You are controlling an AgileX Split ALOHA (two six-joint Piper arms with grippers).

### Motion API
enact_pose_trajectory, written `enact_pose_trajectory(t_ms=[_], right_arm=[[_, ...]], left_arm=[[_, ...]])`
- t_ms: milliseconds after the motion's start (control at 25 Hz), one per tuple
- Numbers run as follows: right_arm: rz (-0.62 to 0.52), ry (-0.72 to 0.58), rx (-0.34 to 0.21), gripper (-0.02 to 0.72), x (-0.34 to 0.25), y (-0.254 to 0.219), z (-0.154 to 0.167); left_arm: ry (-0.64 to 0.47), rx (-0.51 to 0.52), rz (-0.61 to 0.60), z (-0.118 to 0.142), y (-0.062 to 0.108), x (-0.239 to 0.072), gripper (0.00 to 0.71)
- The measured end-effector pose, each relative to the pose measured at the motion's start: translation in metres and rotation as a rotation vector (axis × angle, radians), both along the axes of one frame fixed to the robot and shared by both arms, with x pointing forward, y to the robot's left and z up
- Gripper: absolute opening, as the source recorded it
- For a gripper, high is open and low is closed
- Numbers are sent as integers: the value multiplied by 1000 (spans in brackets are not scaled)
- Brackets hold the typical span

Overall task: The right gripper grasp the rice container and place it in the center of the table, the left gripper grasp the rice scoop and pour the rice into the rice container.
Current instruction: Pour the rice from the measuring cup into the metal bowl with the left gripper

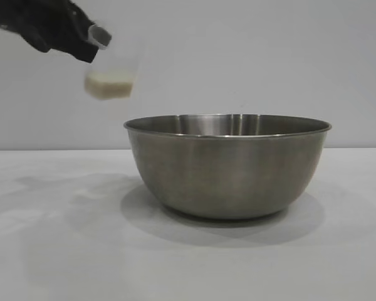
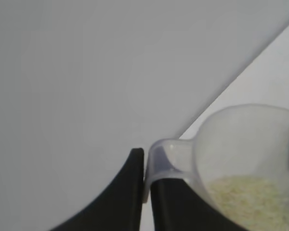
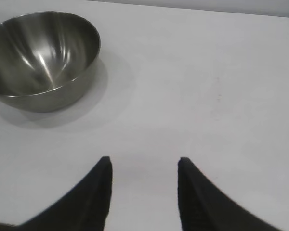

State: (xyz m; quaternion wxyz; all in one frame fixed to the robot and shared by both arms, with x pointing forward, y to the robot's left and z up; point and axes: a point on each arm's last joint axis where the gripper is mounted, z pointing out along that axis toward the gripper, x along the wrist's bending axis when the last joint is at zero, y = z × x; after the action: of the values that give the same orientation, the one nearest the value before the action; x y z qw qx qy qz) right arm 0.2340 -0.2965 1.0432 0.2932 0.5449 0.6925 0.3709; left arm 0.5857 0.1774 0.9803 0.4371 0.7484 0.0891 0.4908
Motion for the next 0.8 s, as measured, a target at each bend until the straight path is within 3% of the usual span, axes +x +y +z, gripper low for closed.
enact_pose_trajectory(t_ms=[160, 320, 440, 800], right_arm=[[0, 0, 0, 263, 0, 0, 0], [0, 0, 0, 263, 0, 0, 0], [0, 0, 0, 263, 0, 0, 0], [9, 6, 29, 263, 0, 2, 0]], left_arm=[[-89, 240, -112, 13, -27, 6, 0], [-260, 434, -232, 26, -64, -1, 0], [-395, 564, -317, 28, -83, -10, 0], [-743, 901, -476, 26, -107, -27, 0]])
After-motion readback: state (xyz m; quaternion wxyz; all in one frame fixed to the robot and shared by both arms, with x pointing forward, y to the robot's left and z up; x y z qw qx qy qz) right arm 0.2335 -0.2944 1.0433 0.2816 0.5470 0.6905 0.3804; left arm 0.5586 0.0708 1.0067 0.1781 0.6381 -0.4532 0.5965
